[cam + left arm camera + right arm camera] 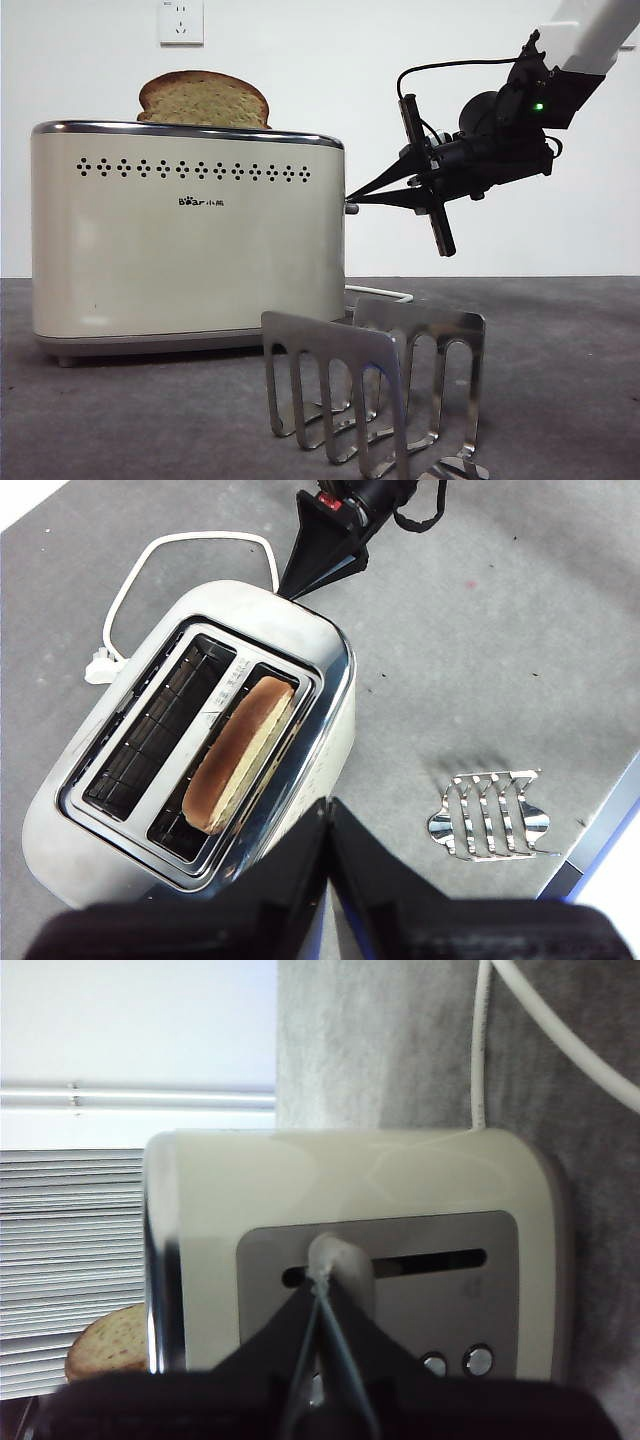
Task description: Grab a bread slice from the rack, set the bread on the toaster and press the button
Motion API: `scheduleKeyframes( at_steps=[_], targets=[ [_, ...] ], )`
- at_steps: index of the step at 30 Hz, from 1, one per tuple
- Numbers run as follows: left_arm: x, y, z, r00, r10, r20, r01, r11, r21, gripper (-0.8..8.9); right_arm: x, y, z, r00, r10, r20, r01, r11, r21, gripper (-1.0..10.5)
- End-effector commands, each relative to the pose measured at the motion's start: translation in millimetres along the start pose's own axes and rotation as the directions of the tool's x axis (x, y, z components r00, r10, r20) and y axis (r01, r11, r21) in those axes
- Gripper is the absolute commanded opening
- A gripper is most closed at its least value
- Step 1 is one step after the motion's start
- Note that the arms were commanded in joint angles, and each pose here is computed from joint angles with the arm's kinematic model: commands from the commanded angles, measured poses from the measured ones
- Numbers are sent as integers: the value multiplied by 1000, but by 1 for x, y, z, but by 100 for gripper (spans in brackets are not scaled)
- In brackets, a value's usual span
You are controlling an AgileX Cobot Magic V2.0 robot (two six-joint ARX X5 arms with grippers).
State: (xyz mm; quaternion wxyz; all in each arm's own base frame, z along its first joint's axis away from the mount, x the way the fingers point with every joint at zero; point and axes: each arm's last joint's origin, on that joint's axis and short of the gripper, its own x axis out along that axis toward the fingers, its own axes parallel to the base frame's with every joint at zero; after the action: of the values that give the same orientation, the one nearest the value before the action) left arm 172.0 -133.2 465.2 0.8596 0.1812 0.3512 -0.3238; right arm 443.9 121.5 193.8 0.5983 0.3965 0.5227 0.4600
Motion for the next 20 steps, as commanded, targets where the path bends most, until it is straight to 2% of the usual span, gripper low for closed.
scheduleKeyframes(
  at_steps=[1,20],
  targets=[
    [-1,-1,-1,1000,-1,2,1,1000,-6,-9,4,-9,1,1000,-16,-1,16,1000,-6,-8],
    [-1,-1,-1,1000,-1,2,1,1000,-5,-9,19,-42,-2,998,-41,-37,44,997,68,-8]
  ],
)
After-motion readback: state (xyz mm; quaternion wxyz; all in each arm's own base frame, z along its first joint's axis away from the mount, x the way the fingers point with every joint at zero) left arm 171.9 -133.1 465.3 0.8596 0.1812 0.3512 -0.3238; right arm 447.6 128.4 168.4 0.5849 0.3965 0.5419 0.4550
